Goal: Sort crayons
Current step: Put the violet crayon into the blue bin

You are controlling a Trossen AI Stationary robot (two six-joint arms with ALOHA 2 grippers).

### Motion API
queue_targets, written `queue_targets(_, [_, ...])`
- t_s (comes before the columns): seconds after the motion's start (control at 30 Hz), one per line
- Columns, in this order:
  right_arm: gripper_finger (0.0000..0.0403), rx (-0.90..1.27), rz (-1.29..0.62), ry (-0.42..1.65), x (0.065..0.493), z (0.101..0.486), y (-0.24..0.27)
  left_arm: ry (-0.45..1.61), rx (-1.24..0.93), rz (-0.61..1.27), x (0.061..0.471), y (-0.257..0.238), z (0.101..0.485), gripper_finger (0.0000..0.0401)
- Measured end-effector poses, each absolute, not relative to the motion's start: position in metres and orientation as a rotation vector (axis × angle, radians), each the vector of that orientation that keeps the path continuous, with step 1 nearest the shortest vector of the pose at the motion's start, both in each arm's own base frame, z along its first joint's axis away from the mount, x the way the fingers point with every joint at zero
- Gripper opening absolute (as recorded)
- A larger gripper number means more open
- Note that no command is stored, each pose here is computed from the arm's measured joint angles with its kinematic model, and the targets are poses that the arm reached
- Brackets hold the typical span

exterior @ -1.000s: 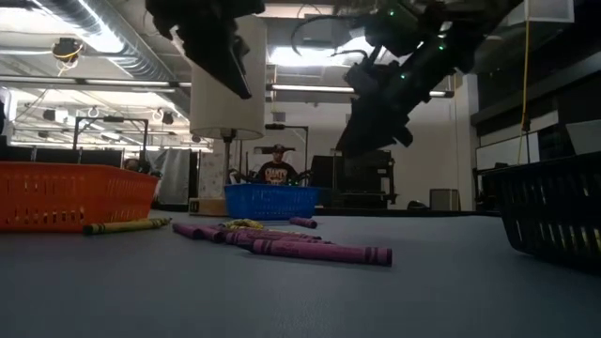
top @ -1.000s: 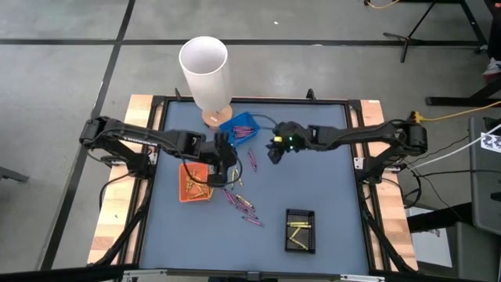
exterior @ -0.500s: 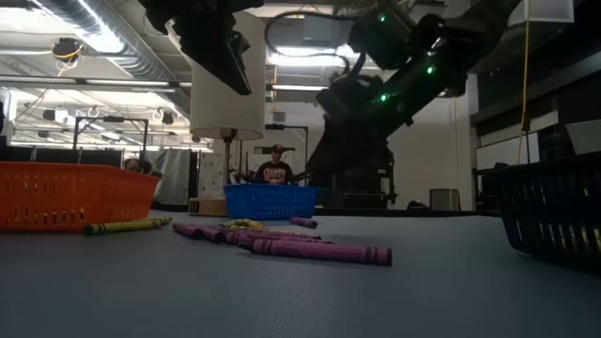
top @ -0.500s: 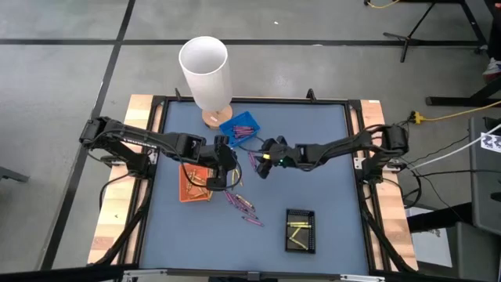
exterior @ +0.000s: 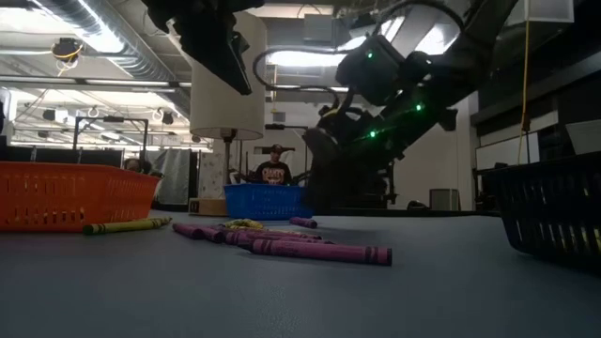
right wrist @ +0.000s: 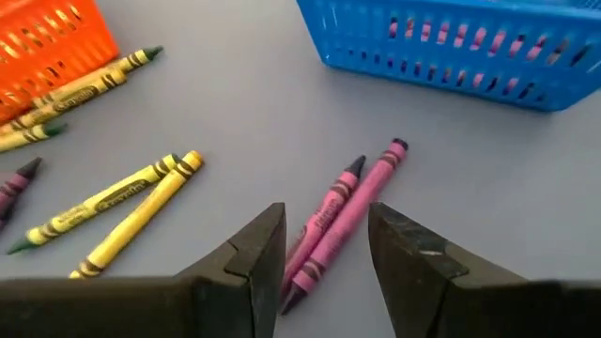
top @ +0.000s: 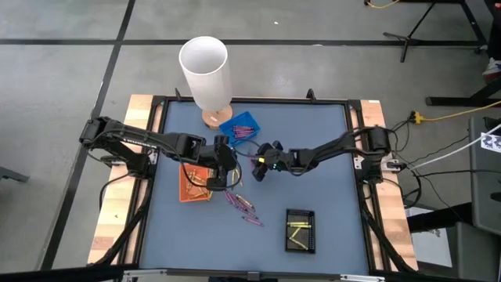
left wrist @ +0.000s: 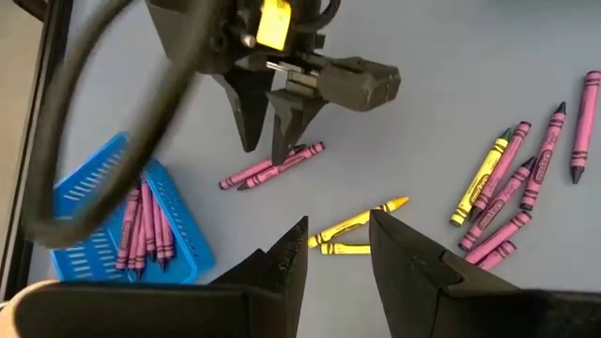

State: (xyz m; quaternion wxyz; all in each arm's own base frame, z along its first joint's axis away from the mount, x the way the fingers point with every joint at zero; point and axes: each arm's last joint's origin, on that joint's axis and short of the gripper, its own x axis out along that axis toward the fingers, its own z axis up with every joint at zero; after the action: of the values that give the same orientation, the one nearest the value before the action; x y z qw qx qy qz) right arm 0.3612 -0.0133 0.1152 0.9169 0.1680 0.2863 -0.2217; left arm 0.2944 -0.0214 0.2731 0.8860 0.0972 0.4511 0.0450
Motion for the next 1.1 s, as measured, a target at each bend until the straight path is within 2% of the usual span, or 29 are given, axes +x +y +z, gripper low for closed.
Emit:
queue_targets(0.4, [0.0152,0.32,-0.504,0.62,0.362,0.096,-0.014,0.936,0.2,0.094,0.295,-0.021,0.273,0.0098])
queue_targets(1.1, [0.0152,0.233,-0.463,0.657,0.361,0.093,0.004,0.934,0.2,0.094,0.295,-0.021,0.273,0.0098])
